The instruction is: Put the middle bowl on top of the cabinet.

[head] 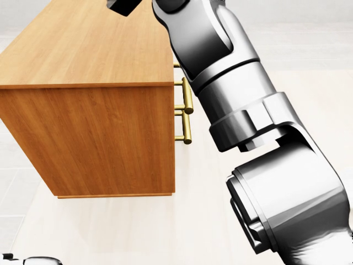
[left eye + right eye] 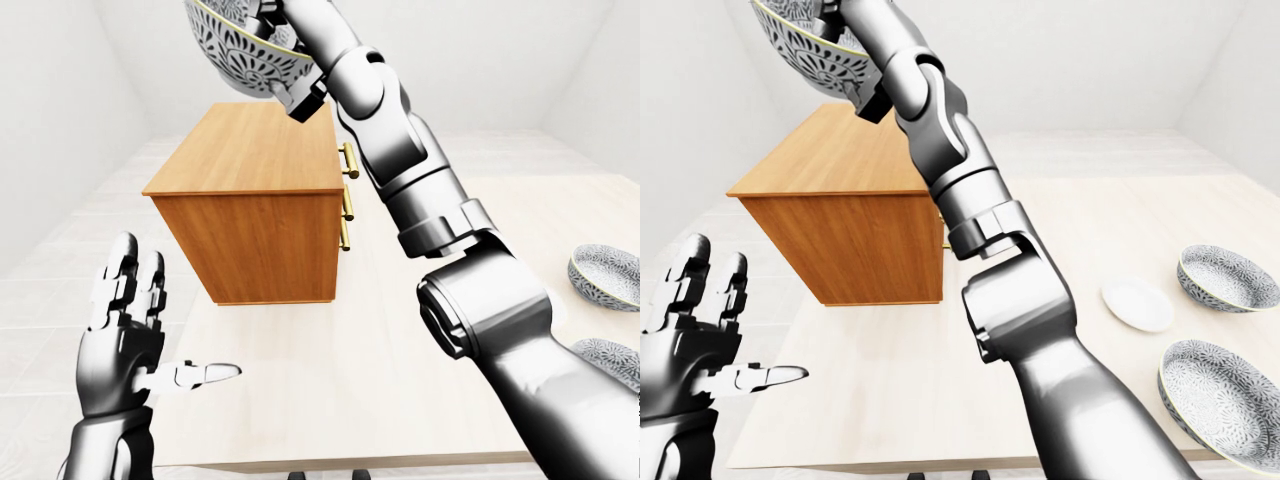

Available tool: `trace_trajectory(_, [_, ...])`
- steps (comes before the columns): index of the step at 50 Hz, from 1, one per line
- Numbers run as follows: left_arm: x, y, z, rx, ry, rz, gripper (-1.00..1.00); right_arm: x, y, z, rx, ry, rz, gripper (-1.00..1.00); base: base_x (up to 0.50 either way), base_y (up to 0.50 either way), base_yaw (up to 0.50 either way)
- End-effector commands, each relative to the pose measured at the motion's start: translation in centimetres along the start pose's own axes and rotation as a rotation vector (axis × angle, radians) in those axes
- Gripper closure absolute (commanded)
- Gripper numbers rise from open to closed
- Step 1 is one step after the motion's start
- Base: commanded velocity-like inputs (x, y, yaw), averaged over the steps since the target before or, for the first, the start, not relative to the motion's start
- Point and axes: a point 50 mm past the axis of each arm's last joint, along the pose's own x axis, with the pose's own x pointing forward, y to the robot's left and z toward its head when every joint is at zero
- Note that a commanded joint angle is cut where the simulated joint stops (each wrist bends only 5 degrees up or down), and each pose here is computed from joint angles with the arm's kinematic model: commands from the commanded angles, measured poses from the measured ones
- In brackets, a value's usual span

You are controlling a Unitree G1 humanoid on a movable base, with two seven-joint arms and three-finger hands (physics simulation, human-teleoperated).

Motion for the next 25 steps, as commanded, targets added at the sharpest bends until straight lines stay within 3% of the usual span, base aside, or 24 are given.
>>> trace_trajectory(1, [-0.3, 0.3, -0.2, -0.012, 0.012, 0.000, -1.00, 0.3, 0.9, 0.2, -0.054, 0.019, -0.012, 1.00, 0.00, 0.00, 0.00])
trace_trajectory(25, [-0.3, 0.3, 0.6, -0.003, -0.022, 0.001, -1.00, -0.1, 3.0, -2.6, -0.063, 0.126, 0.037, 1.00, 0.00, 0.00, 0.00])
